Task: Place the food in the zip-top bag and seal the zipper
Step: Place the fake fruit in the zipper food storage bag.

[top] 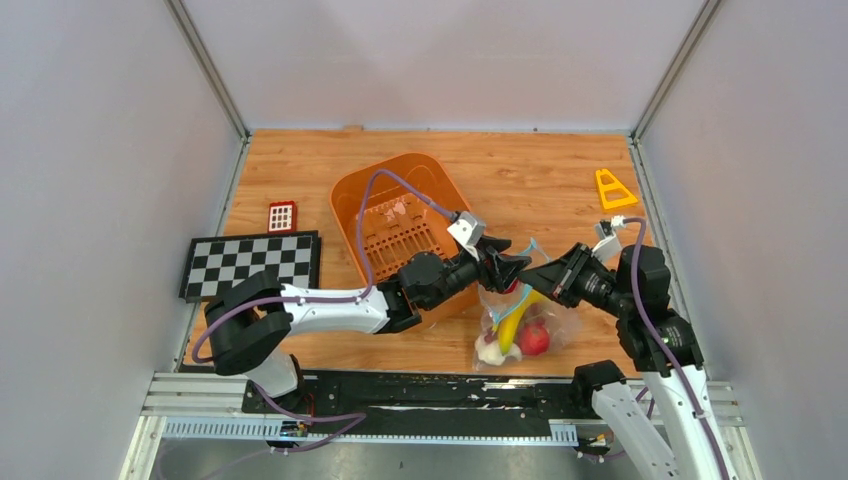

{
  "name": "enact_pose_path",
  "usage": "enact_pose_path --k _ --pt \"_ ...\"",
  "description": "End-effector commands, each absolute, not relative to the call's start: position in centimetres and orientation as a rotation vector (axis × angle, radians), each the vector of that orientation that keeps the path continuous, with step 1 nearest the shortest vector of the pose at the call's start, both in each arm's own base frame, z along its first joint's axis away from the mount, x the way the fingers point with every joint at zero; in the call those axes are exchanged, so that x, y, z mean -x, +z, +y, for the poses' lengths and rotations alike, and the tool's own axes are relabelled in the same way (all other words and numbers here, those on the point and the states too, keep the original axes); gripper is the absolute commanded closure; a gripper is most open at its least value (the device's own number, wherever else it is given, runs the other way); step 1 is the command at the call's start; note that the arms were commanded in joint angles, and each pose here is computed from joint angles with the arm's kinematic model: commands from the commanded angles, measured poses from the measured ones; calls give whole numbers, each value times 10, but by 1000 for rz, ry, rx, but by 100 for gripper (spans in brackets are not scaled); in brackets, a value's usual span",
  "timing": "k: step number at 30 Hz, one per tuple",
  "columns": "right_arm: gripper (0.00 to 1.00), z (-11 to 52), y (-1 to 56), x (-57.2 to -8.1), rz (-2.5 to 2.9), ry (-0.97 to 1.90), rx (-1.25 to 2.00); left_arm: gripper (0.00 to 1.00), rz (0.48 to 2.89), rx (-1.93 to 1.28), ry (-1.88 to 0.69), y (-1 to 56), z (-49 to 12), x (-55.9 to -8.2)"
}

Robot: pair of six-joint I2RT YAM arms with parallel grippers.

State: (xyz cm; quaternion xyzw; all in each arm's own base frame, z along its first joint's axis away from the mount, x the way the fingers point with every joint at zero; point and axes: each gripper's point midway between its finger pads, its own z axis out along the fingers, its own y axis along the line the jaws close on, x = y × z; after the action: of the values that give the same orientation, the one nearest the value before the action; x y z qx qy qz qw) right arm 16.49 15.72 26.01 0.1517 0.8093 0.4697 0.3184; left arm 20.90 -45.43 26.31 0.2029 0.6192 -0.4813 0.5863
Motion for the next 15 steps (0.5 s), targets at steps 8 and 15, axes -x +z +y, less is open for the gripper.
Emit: enact_pose_path --k 8,15 --pt "100 159 277 -171 1998 1310 -437 41 1435 -434 -1196 269 -453 -199" --pt "100 154 250 -180 2021 1249 -473 28 1497 -484 -1228 251 -452 -187"
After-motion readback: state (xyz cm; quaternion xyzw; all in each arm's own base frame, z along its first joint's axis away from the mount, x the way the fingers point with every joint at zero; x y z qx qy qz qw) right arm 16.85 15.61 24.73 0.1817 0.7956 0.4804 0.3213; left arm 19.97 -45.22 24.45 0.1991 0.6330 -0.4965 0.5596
